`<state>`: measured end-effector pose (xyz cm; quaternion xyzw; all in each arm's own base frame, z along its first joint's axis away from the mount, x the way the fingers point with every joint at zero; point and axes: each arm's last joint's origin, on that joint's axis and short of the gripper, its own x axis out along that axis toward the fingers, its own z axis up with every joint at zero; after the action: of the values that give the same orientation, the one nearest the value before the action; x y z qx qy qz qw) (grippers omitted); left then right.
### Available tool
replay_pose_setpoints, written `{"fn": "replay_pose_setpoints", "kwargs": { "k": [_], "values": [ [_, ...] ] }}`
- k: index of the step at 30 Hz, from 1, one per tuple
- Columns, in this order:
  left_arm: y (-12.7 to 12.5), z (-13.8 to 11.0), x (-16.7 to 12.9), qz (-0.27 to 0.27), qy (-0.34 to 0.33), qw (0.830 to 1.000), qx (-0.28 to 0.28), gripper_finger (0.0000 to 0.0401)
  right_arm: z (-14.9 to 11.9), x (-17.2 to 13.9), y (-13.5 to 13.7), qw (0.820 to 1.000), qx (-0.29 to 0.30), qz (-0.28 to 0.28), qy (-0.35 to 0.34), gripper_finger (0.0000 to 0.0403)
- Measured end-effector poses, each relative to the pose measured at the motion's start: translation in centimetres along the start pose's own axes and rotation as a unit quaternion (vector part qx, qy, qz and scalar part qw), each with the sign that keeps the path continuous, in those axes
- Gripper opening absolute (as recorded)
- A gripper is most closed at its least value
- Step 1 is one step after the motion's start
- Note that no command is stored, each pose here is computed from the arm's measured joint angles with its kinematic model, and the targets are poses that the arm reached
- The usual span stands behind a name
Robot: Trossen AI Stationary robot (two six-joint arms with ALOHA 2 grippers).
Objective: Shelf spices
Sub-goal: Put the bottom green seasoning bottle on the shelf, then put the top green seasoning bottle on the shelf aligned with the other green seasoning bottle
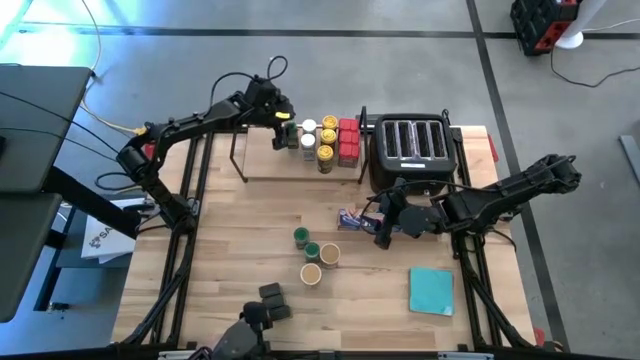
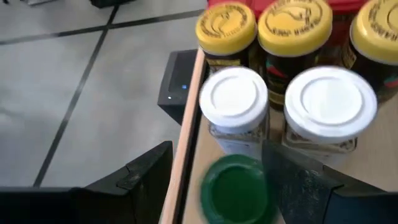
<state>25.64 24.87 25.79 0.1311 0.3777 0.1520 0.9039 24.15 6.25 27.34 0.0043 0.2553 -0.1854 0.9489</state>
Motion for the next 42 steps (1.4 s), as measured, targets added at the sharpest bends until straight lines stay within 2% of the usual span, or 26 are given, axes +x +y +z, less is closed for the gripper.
{"fn": "replay_pose_setpoints", "kwargs": {
  "k": [5,10,13,18,23,27,32,35,39,42],
  "values": [
    [-0.1,1.2,-2.0,-0.003,0.004,1.000,-0.006,0.0241,0.0,0.0,0.0,1.000,-0.002,0.000,0.000,0.0243],
    [-2.0,1.5,-5.4,-0.003,0.062,0.998,-0.029,0.0241,0.0,0.0,0.0,1.000,0.000,0.000,0.000,0.0243],
    [-5.1,1.7,-7.6,-0.034,0.065,0.997,-0.036,0.0241,0.0,0.0,0.0,1.000,0.005,0.000,0.000,0.0243],
    [-12.0,1.3,-10.7,-0.057,0.026,0.997,-0.054,0.0241,0.0,0.0,0.0,1.000,0.011,-0.002,0.000,0.0243],
    [-18.6,-0.1,-12.4,-0.069,-0.067,0.990,-0.099,0.0241,0.0,0.0,0.0,1.000,0.009,-0.003,-0.001,0.0243],
    [-22.8,-1.8,-12.4,-0.093,-0.126,0.979,-0.129,0.0241,0.0,0.0,0.0,1.000,0.003,-0.004,-0.001,0.0243],
    [-26.3,-4.9,-10.5,-0.132,-0.131,0.970,-0.160,0.0241,0.0,0.0,0.0,1.000,0.004,-0.004,-0.001,0.0243],
    [-27.2,-6.4,-9.3,-0.139,-0.128,0.966,-0.178,0.0241,0.0,0.0,0.0,1.000,0.004,-0.004,-0.001,0.0243],
    [-27.8,-7.0,-8.4,-0.142,-0.146,0.961,-0.186,0.0247,0.1,0.0,0.0,1.000,0.007,-0.002,-0.005,0.0243],
    [-28.2,-6.9,-7.8,-0.153,-0.153,0.962,-0.166,0.0259,0.3,0.0,0.0,1.000,0.013,-0.001,-0.012,0.0243]
  ]
}}
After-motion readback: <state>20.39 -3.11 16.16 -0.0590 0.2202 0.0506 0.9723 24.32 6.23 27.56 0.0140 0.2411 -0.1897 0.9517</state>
